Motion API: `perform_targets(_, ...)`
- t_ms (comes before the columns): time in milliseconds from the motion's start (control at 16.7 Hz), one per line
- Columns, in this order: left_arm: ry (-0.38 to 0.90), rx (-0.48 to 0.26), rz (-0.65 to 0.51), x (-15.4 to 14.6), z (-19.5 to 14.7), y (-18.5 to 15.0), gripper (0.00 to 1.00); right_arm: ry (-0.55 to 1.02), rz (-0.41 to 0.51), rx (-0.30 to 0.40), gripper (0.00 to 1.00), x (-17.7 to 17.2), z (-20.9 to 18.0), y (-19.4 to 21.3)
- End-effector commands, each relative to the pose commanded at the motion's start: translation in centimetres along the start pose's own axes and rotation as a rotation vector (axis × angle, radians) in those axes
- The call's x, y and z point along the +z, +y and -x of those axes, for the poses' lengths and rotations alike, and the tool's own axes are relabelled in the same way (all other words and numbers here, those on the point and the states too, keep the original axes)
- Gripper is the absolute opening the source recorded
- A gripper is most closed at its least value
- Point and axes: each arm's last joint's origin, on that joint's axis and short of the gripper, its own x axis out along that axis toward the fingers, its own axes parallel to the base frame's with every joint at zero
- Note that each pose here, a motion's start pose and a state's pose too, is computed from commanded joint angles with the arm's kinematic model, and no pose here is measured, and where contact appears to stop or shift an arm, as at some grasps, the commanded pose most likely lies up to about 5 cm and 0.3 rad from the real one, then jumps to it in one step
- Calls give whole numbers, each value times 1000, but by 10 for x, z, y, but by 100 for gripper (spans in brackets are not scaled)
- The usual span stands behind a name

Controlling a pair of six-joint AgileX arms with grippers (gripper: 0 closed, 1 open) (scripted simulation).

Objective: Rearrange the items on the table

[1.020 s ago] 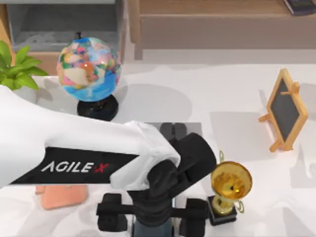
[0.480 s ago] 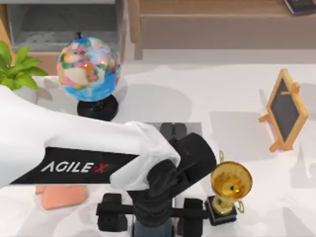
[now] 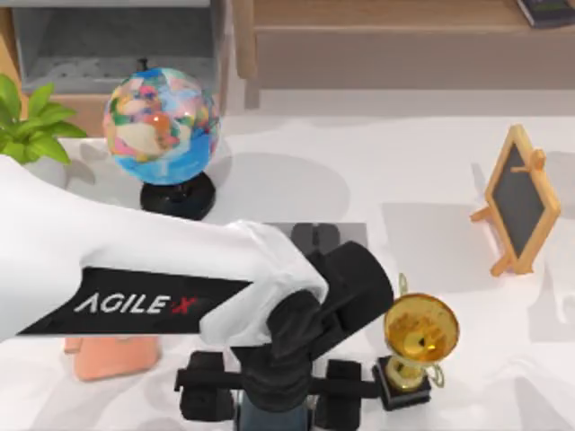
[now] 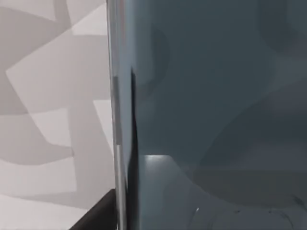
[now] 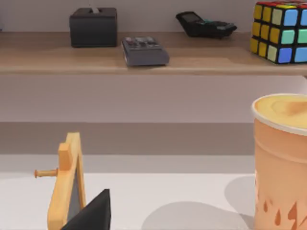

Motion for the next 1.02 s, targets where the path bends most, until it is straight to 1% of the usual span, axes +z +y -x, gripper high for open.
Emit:
perform_targets(420,0,0,0,0,0,0,0,0,0,0,100,0,0,0)
perform_targets(480,-3,-4,-5,-1,8,1,0,0,0,0,100,0,0,0)
perform_targets(780,-16,-26,-4,-3,24,5,0,0,0,0,100,0,0,0)
perform_targets(1020,-6,-11,-3,-1,36,3,0,0,0,0,100,0,0,0)
